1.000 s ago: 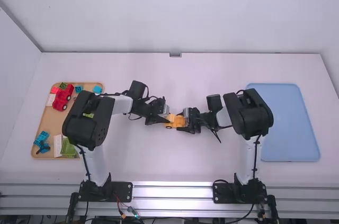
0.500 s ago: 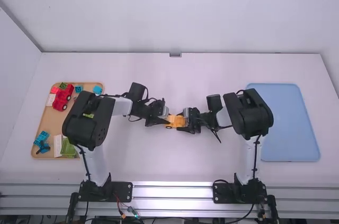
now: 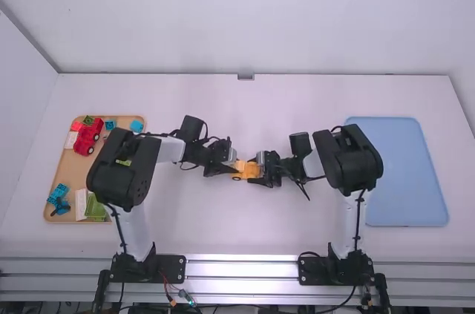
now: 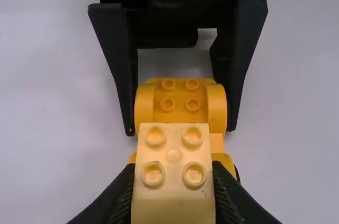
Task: Assemble lego blocks to make yellow taxi
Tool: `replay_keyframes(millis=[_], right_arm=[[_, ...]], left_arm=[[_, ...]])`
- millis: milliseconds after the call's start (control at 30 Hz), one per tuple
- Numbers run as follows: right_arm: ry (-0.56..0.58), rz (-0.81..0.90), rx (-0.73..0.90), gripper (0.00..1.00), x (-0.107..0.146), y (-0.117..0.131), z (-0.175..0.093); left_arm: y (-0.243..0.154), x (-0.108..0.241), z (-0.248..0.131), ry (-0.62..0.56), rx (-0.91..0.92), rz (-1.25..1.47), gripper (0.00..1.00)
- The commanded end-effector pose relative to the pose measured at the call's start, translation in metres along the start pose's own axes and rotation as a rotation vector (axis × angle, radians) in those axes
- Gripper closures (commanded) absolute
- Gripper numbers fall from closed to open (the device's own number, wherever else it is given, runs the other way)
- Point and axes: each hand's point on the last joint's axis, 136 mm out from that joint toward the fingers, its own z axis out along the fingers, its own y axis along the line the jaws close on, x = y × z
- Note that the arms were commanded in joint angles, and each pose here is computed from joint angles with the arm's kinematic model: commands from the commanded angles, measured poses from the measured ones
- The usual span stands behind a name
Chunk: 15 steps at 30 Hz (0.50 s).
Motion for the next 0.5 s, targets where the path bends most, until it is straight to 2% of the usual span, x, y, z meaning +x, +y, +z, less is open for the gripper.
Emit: replay_keyframes(millis=[0, 100, 300, 400, 467], right_arm=[[0.053, 0.001, 0.014, 0.4, 0.0131, 0.0015, 0.0013], [0.056, 0.0, 0.015, 0.4, 0.0135, 0.0013, 0.0014], [0.056, 0.001, 0.015, 0.4, 0.0136, 0.0012, 0.0013], [0.056, 0.001, 0.015, 0.4, 0.0136, 0.0014, 0.0013], [0.056, 0.002, 0.015, 0.4, 0.0135, 0.0014, 0.0013]], left_arm=[[-0.0051, 0.0067, 0.0005, 0.036, 0.002, -0.022, 0.66], [-0.0071, 0.0067, 0.0004, 0.034, 0.009, -0.031, 0.71], [-0.0085, 0.0053, 0.0005, 0.026, 0.015, -0.034, 0.72], [-0.0097, 0.0014, 0.0004, 0.003, 0.023, -0.034, 0.65], [-0.0098, 0.0007, 0.0005, 0.0, 0.024, -0.032, 0.65]])
